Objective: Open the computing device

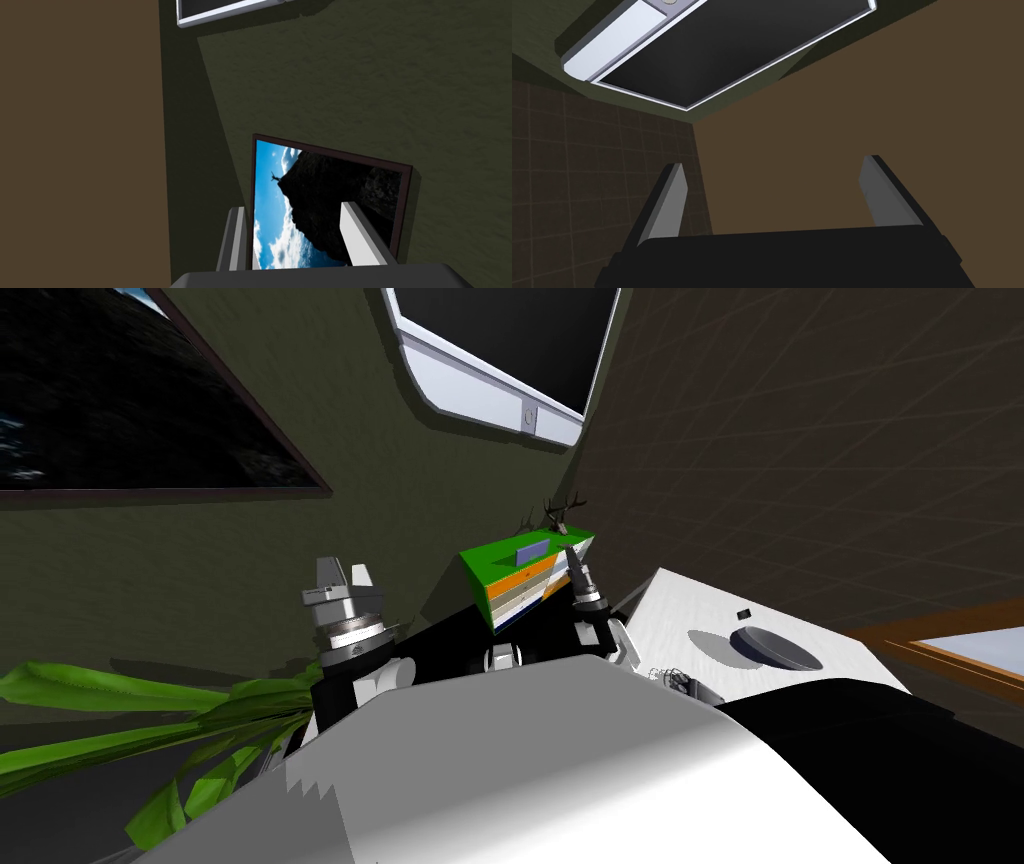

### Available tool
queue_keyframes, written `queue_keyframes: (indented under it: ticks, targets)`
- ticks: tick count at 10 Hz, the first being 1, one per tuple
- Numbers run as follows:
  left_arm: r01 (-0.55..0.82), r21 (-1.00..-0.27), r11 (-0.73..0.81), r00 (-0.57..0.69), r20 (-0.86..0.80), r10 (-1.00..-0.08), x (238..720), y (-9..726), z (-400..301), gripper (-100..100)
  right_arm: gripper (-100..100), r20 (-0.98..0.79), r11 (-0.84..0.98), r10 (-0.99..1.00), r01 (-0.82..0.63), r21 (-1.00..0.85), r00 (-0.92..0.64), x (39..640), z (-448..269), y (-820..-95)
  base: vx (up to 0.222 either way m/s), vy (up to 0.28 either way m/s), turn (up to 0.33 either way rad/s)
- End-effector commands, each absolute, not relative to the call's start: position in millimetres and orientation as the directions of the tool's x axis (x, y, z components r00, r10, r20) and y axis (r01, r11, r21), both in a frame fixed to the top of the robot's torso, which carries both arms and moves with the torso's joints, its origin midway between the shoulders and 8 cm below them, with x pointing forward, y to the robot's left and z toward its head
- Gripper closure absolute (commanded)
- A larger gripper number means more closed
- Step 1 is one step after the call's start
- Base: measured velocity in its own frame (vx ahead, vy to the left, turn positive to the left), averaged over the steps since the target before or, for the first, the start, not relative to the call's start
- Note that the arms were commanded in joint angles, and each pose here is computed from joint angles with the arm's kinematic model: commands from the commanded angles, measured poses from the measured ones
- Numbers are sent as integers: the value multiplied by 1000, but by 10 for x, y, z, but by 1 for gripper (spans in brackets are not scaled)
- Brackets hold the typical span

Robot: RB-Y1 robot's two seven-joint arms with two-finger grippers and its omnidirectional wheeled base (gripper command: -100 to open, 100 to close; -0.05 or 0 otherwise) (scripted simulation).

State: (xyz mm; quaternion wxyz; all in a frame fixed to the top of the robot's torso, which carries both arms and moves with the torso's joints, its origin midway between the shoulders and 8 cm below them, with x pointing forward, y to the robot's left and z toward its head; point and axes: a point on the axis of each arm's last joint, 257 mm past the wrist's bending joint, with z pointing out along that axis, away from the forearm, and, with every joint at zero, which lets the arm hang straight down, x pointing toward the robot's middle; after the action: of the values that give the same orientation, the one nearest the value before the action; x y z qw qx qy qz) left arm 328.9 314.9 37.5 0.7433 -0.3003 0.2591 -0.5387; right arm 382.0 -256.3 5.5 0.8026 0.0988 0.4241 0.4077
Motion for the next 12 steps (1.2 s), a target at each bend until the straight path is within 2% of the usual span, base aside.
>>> queue_keyframes:
  ticks: [1, 12]
  targets:
    - [645, -726, 239, 285, -62, -956, 3289, 3149, 375, 0, -100, -674, 738, 645, -524, 426, 360, 3885, -28, -2602, 47, 27, 34]
    - [645, -726, 239, 285, -62, -956, 3289, 3149, 375, 0, -100, -855, 951, 218, -299, 79, 470, 4210, -459, -2843, 45, 28, 30]
